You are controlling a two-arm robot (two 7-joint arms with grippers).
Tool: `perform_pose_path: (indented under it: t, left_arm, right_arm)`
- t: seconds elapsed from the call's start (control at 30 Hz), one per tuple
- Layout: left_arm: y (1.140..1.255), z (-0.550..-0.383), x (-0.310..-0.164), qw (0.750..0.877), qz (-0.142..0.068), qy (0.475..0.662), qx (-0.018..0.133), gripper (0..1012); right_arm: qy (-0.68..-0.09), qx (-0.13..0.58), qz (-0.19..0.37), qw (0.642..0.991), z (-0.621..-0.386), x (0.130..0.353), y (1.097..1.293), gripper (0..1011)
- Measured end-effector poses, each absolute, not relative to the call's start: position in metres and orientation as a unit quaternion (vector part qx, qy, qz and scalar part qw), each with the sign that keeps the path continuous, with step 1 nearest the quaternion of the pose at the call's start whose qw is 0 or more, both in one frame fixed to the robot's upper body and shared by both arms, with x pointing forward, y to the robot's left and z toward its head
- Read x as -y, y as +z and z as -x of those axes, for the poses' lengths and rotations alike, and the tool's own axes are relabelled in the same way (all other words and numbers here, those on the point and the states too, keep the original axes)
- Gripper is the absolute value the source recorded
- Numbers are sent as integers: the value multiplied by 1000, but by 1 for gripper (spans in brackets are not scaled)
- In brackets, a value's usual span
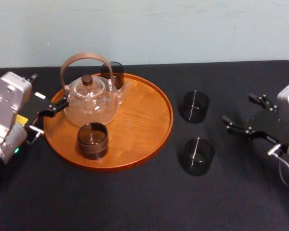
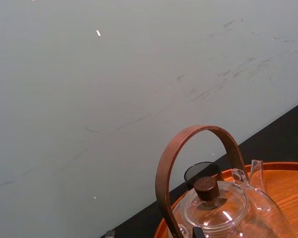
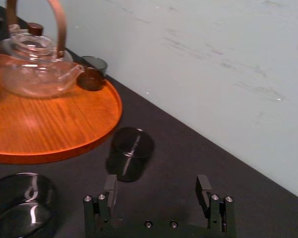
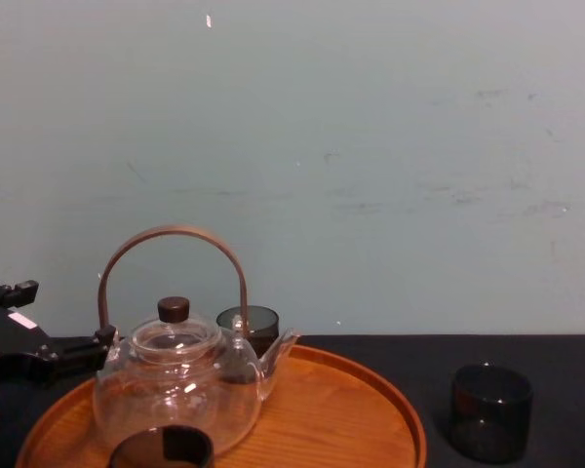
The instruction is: Pick up the glass from the table and place it on the tray.
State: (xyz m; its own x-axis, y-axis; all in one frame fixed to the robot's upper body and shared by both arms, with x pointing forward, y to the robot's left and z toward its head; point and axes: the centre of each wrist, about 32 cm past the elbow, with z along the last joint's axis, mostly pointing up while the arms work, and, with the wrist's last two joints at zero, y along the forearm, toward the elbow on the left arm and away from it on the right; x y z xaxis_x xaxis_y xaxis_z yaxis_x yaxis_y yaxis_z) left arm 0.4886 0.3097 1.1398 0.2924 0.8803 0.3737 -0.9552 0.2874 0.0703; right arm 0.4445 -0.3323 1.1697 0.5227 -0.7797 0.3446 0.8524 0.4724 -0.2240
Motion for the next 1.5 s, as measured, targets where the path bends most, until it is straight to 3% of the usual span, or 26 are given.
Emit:
perform_pose_path:
  t: [0.73,1.17,1.5]
  left_arm:
    - [1140,-489,-310,791,-141,580,132,1009]
    - [1140,-489,-310,791,-141,580,133,1010]
    - [1140,-489,-310,791,-142,580,132,1010]
  right_arm:
    - [-396,74,178,898,-442,286,1150,1009]
    - [-381,95,151,907,-430,281,1170,1009]
    - [-357,69,164,917,-424,268,1158,1009]
